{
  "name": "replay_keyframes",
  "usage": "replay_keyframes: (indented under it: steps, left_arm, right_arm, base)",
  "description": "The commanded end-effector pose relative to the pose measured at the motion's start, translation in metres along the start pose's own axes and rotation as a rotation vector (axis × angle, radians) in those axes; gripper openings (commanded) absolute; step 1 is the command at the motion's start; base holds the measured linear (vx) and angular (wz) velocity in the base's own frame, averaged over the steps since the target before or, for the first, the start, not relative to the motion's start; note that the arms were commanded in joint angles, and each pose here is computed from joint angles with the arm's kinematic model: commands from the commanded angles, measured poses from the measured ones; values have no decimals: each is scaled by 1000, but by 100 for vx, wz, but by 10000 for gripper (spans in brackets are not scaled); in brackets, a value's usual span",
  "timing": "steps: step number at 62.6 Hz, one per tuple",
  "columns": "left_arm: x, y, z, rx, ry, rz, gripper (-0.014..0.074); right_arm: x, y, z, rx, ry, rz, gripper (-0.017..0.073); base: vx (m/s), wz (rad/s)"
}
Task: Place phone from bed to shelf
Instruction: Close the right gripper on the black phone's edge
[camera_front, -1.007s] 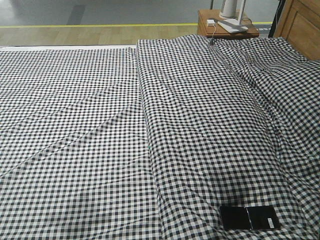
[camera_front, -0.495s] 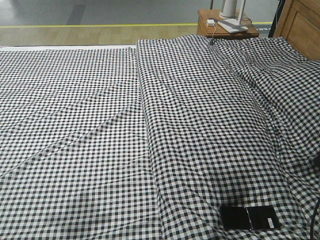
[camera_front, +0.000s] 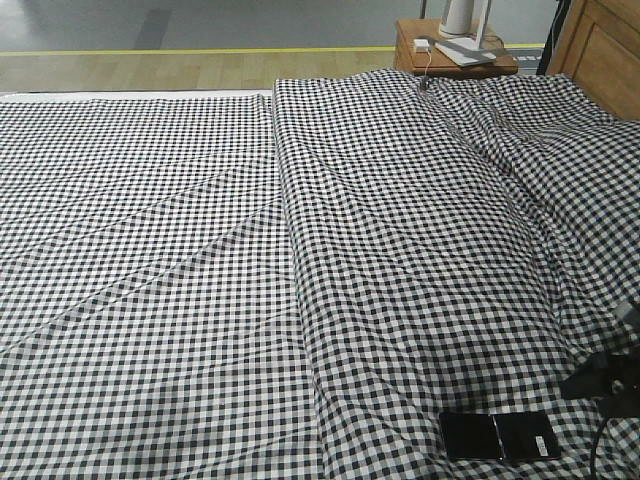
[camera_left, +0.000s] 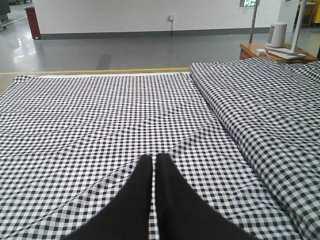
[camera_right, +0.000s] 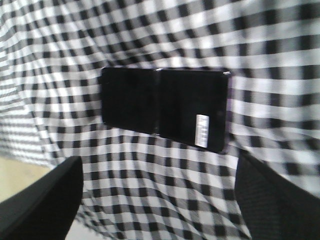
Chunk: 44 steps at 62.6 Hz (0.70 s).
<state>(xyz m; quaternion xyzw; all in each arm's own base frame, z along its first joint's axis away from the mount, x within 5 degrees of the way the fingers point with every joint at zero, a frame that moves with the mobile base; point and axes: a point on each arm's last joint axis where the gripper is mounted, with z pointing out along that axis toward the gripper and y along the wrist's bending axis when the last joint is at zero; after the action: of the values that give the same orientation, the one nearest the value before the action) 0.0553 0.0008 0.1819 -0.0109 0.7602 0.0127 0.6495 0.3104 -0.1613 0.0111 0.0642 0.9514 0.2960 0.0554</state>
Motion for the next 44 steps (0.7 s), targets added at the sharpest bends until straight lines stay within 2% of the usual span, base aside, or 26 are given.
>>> replay_keyframes:
  steps: [1, 12, 44]
  left_arm:
    - [-6, 1, -1, -10, -77, -10, 1]
    - [-6, 1, -1, -10, -77, -10, 1]
    - [-6, 1, -1, -10, -77, -10, 1]
  right_arm:
    - [-11, 4, -9, -68, -29, -28, 579]
    - [-16, -7, 5, -105, -9, -31, 579]
    - [-24, -33, 33, -122, 0, -48, 579]
  base:
    - [0, 0]
    - [0, 0]
    - [0, 0]
